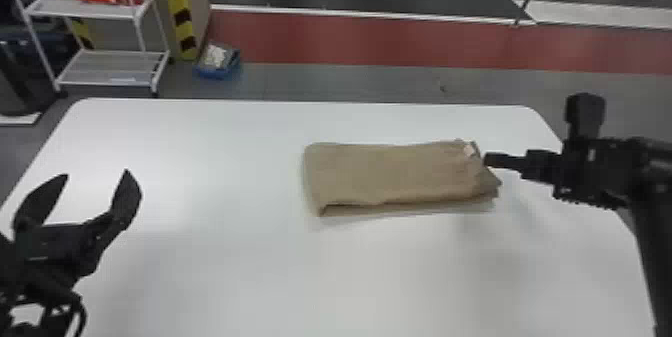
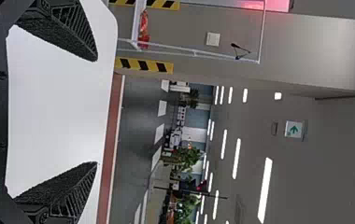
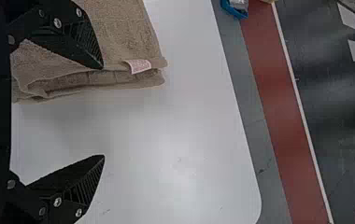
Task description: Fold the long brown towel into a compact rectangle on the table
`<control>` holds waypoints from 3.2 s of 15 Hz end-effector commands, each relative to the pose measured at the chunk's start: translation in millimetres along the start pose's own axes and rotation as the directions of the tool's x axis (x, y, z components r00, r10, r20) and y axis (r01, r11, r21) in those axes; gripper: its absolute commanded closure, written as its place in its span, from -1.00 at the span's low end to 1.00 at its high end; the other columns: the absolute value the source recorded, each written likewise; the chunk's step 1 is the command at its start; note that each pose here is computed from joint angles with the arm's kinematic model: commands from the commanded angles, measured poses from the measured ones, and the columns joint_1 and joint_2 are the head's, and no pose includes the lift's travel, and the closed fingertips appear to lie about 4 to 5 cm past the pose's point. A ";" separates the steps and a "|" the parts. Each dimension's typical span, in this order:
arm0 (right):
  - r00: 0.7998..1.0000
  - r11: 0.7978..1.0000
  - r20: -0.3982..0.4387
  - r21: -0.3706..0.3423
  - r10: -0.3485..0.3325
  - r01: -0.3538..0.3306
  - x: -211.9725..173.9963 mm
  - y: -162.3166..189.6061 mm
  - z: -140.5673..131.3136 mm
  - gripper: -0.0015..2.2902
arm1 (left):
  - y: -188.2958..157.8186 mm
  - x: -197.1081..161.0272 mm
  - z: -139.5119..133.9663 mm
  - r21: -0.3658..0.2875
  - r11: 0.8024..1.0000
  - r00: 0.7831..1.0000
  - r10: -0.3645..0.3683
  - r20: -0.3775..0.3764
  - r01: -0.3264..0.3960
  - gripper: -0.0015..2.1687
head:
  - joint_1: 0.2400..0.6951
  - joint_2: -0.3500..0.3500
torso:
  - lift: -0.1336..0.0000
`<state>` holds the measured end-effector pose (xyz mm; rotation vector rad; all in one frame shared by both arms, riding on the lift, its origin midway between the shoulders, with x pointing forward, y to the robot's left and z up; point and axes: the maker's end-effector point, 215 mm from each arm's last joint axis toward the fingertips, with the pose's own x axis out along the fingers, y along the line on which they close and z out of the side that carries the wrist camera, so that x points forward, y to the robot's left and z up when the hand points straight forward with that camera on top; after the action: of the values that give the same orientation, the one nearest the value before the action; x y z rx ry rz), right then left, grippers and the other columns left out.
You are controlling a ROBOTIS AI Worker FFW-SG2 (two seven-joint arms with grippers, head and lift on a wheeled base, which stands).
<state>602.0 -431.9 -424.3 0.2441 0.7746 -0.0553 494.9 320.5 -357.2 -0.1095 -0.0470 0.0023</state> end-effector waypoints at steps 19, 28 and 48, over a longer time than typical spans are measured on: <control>0.996 0.996 -0.022 0.039 0.084 -0.083 12.4 23.6 -30.3 0.13 | -3.7 8.3 -4.6 -0.012 1.000 1.000 -0.008 -0.007 0.008 -0.92 | 1.00 -0.22 | -0.85; 0.980 0.969 0.116 0.171 0.161 -0.179 -52.2 -4.5 18.3 0.14 | -8.3 9.0 1.4 -0.009 1.000 1.000 -0.016 0.002 0.016 -0.92 | 1.00 -0.28 | -0.85; 0.912 0.896 0.023 -0.200 0.409 -0.396 -71.1 253.7 9.1 0.13 | 0.0 5.6 -3.8 0.060 0.998 1.000 0.004 -0.016 -0.003 -0.92 | 1.00 0.22 | -0.85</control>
<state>598.1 -212.1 -310.1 0.2513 0.6289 0.3761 501.2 319.1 -359.5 -0.0458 -0.0319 0.0026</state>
